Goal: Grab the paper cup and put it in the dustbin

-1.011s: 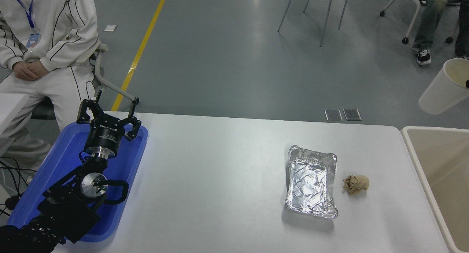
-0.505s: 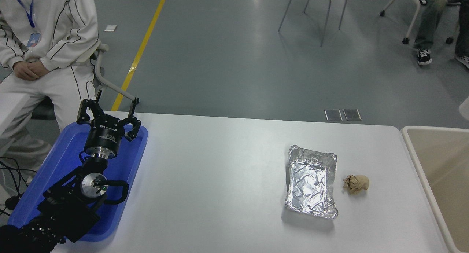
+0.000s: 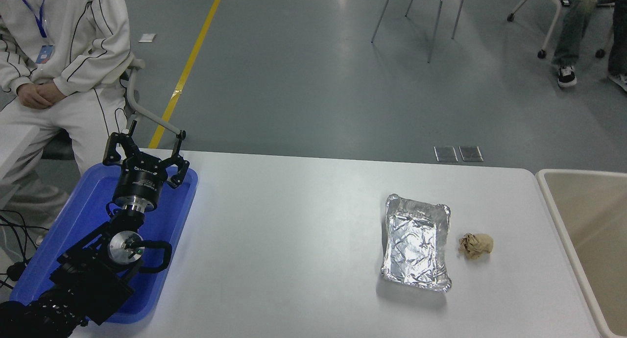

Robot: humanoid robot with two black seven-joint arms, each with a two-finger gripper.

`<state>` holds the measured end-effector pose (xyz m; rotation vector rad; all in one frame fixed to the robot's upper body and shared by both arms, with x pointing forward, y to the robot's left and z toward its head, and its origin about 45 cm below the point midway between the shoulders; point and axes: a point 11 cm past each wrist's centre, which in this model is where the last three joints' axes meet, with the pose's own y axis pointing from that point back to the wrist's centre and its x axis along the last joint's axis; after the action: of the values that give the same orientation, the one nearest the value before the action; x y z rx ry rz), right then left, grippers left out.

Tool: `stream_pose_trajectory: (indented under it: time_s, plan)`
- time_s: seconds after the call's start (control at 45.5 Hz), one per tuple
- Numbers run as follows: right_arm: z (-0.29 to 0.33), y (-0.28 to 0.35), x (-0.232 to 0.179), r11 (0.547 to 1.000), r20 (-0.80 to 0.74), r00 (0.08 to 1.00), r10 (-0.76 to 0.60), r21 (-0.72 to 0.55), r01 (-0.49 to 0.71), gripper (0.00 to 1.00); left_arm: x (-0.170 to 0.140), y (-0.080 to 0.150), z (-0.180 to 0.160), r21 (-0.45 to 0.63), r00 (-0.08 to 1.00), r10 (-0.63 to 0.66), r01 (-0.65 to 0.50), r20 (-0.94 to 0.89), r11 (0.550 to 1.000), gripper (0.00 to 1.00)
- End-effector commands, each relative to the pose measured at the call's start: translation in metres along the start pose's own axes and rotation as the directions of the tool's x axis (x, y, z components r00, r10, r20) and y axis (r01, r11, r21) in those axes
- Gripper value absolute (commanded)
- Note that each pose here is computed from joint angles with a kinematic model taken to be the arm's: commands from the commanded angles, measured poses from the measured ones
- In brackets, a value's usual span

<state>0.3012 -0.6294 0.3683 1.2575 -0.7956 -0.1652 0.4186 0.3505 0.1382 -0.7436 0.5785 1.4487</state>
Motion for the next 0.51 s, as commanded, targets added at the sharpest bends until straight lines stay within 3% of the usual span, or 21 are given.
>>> stream_pose_trajectory:
  time_s: [0.0, 0.22, 0.484]
  plan:
    - [0.031, -0.05, -0.023, 0.999, 0.069, 0.997, -0.019, -0.036, 0.022, 0.0, 0.0, 0.0, 0.0, 0.0, 1.0, 0.0, 0.0, 0.0, 1.0, 1.0]
    - [0.036, -0.108, -0.061, 0.995, 0.084, 0.994, -0.066, -0.065, 0.071, 0.0, 0.0, 0.0, 0.0, 0.0, 1.0, 0.0, 0.0, 0.0, 1.0, 1.0]
    - [0.039, -0.156, -0.095, 0.995, 0.019, 0.999, 0.051, -0.088, -0.049, 0.0, 0.001, 0.001, 0.0, -0.001, 1.0, 0.001, -0.001, 0.0, 1.0, 1.0]
